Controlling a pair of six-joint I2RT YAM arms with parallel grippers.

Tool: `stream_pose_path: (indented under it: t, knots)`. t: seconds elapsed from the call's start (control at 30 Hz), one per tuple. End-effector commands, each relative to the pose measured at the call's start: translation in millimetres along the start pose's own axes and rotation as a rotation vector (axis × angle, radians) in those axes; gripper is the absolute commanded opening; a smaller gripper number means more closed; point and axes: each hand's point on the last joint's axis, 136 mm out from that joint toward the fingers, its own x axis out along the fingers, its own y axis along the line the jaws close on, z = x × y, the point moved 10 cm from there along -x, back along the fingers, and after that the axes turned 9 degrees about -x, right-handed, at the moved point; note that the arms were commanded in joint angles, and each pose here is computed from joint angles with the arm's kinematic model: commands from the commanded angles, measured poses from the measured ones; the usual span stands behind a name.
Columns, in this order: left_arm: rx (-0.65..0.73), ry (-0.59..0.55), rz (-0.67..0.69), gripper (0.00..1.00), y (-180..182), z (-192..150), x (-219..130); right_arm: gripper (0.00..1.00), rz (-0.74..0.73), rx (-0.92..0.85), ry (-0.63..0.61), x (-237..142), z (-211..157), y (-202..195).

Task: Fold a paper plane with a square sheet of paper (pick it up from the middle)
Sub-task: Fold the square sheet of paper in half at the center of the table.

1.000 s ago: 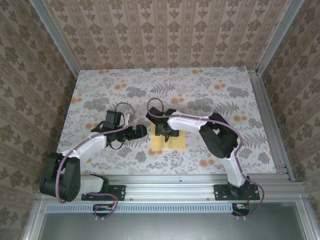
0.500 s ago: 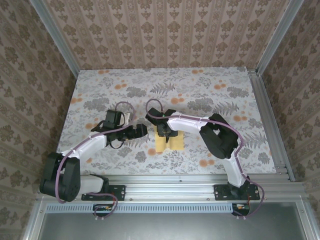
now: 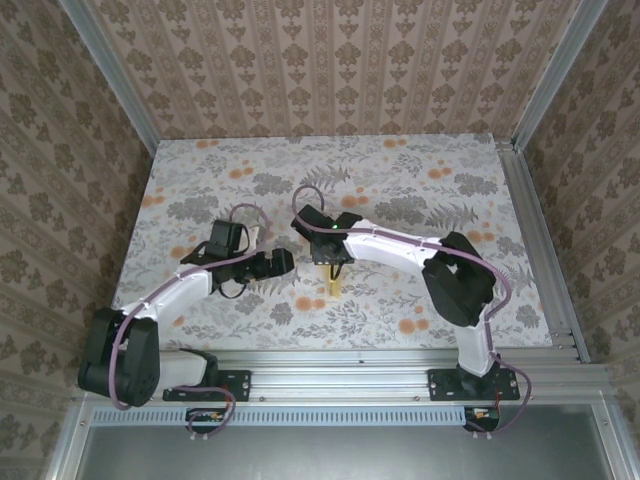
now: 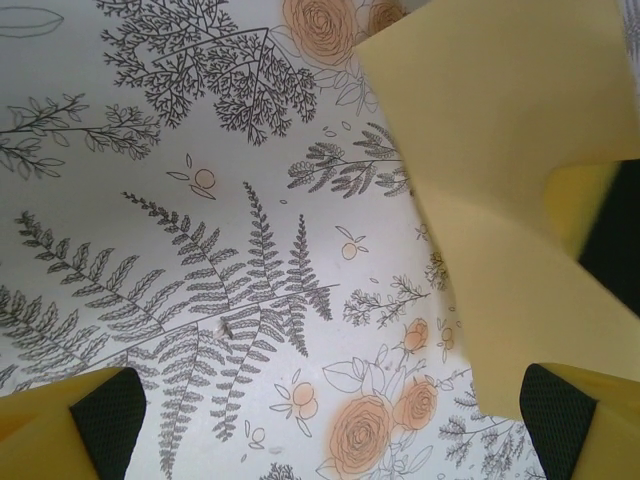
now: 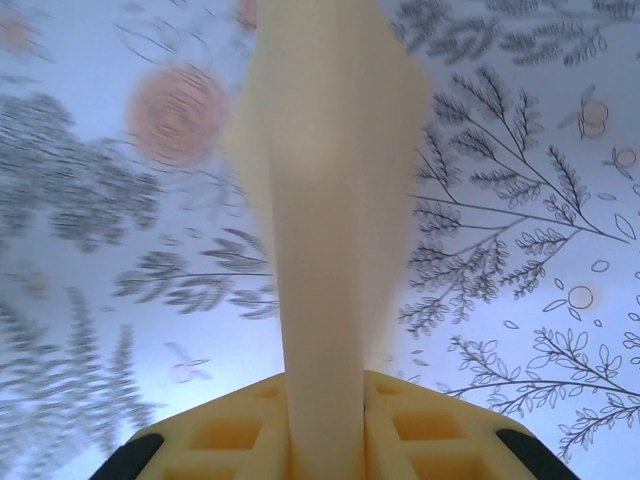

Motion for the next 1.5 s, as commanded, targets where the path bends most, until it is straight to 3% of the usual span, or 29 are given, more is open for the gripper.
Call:
stream_pose_path:
  t: [0.0, 0.2, 0.33, 0.87, 1.17, 1.47]
  knots:
    - [0.039, -0.059, -0.015, 1.00, -12, 8, -22, 0.21, 0.165, 0.048, -0.091, -36, 11, 5]
    - [0.039, -0.088, -0.061, 1.00, -22, 10, -38, 0.19, 0.458, 0.214, -0.166, -41, 9, -3]
    - [0.040, -0.095, -0.114, 1.00, -30, 12, -39, 0.19, 0.539, 0.278, -0.176, -25, -5, -12]
    - [0.040, -0.020, -0.154, 0.88, -52, 5, 13, 0.22, 0.564, 0.396, -0.117, 31, -64, -60]
    - [0.038, 0.035, -0.150, 0.72, -60, -6, 44, 0.25, 0.545, 0.423, -0.110, 41, -78, -74]
    - [0.033, 0.081, -0.117, 0.48, -63, -17, 73, 0.28, 0.540, 0.443, -0.116, 44, -83, -79]
